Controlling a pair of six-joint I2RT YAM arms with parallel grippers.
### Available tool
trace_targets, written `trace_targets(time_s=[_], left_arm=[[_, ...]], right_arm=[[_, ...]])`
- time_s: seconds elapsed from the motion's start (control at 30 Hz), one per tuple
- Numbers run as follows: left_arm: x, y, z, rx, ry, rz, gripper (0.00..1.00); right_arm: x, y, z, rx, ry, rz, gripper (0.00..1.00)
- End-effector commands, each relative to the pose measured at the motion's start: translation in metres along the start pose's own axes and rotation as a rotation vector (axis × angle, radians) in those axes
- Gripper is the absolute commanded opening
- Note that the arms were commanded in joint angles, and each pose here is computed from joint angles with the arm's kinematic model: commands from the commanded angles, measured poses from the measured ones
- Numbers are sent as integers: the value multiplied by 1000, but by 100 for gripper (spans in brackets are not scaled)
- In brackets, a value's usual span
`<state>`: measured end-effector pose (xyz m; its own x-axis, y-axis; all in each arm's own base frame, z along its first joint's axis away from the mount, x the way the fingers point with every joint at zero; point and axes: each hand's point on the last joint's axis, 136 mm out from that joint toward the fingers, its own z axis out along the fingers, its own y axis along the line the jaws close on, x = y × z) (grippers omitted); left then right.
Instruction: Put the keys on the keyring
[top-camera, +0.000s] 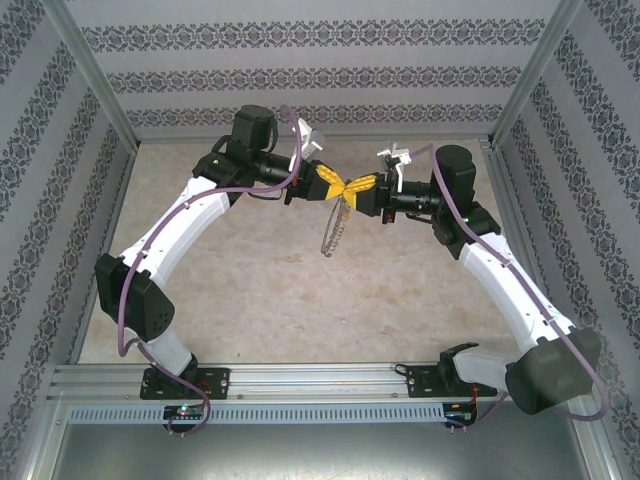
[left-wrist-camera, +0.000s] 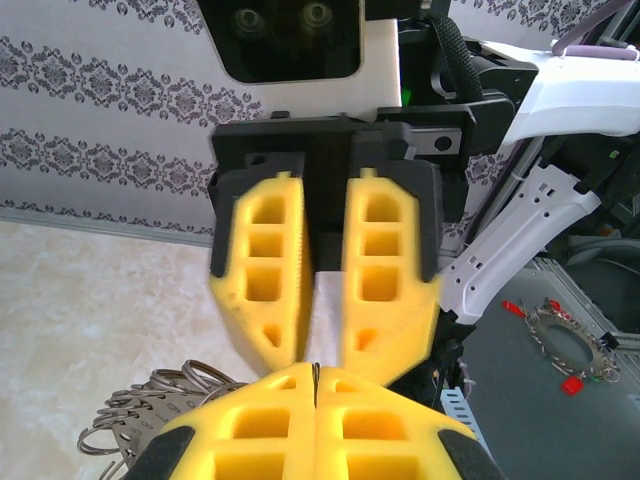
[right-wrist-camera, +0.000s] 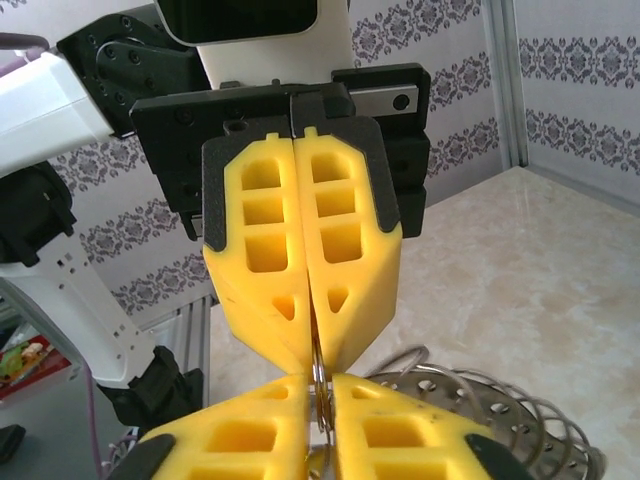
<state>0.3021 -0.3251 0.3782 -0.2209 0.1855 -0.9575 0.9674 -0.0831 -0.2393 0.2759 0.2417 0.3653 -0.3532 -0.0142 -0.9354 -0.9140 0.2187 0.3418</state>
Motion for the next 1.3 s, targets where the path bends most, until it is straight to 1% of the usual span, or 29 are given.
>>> trace_targets(time_s=[0.0,0.1,0.13,0.17,0.23,0.33,0.5,0.6,0.77,0.93,1.1,1.27], left_arm=[[-15,-18,1,39,-28,71,0],[-16,-16,1,15,-23,71,0],[-16,-14,0,2,-20,74,3],[-15,-13,-1,-13,-11,78,9],[-14,-13,-6,-34,5,90,17],[-16,-15,-19,-47,7,90,25],[-8,-25,-34,-26,36,67,30],[-5,-29,-41,-13,48,53,31],[-3,-30,-47,-6,47,45,32],[-1,-31,-45,35,46,12,27],[1,-30,-43,64,41,-15,26],[6,-26,-40,68,48,-32,26]], right_arm=[[-13,6,2,-22,-16,-40,0],[-12,4,2,-12,-1,-35,0],[-12,2,1,-6,5,-32,0],[-12,0,0,1,15,-25,0],[-10,-3,0,14,42,-23,0],[-2,-5,0,24,121,-19,0],[6,-6,1,36,270,-42,0],[4,-8,1,67,336,-79,0],[9,-12,3,143,494,-163,0],[10,-7,10,151,592,-220,0],[13,-6,17,141,648,-239,0],[12,-4,22,122,658,-253,0]])
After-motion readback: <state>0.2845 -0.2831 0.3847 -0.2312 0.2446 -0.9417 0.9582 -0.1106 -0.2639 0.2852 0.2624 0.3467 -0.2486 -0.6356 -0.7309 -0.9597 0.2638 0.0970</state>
